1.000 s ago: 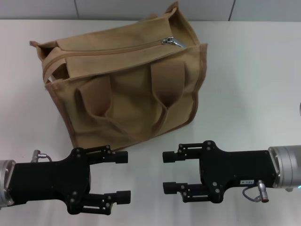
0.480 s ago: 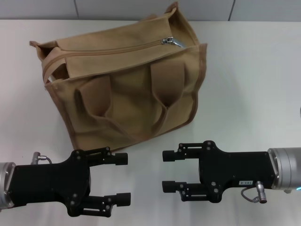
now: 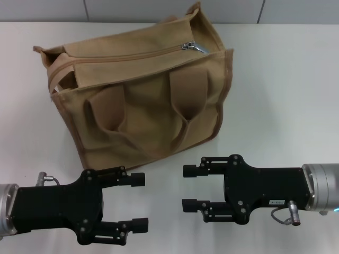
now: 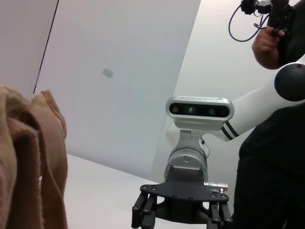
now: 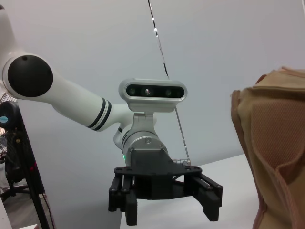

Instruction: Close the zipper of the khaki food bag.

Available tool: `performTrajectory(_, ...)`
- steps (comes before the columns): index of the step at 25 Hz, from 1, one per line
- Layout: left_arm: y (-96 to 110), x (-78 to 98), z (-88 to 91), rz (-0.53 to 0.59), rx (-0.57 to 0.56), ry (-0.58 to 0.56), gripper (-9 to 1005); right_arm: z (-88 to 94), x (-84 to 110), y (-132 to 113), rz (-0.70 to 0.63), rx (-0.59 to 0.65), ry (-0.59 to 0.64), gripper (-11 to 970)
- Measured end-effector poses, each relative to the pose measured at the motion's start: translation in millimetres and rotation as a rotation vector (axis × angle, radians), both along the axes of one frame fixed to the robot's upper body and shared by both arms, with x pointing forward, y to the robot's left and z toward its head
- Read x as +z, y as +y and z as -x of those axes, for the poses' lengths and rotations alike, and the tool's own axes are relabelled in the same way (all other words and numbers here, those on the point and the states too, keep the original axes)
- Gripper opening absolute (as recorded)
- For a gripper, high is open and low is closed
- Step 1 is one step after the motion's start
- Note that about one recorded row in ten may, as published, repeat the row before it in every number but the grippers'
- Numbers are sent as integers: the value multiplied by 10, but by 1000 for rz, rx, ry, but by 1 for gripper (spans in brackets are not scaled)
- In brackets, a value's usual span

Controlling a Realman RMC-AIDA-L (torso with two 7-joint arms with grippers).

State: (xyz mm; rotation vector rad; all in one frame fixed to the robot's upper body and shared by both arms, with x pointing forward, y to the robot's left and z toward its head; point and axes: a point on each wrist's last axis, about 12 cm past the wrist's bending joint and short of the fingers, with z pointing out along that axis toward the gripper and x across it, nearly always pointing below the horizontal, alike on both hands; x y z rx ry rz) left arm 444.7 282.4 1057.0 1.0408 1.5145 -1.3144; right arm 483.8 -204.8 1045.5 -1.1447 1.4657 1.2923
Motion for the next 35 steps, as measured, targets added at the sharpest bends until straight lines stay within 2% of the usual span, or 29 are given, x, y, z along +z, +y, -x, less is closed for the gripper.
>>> performTrajectory(35, -58, 7, -19, 21, -13, -6, 832, 54, -34, -44, -17, -35, -21, 636)
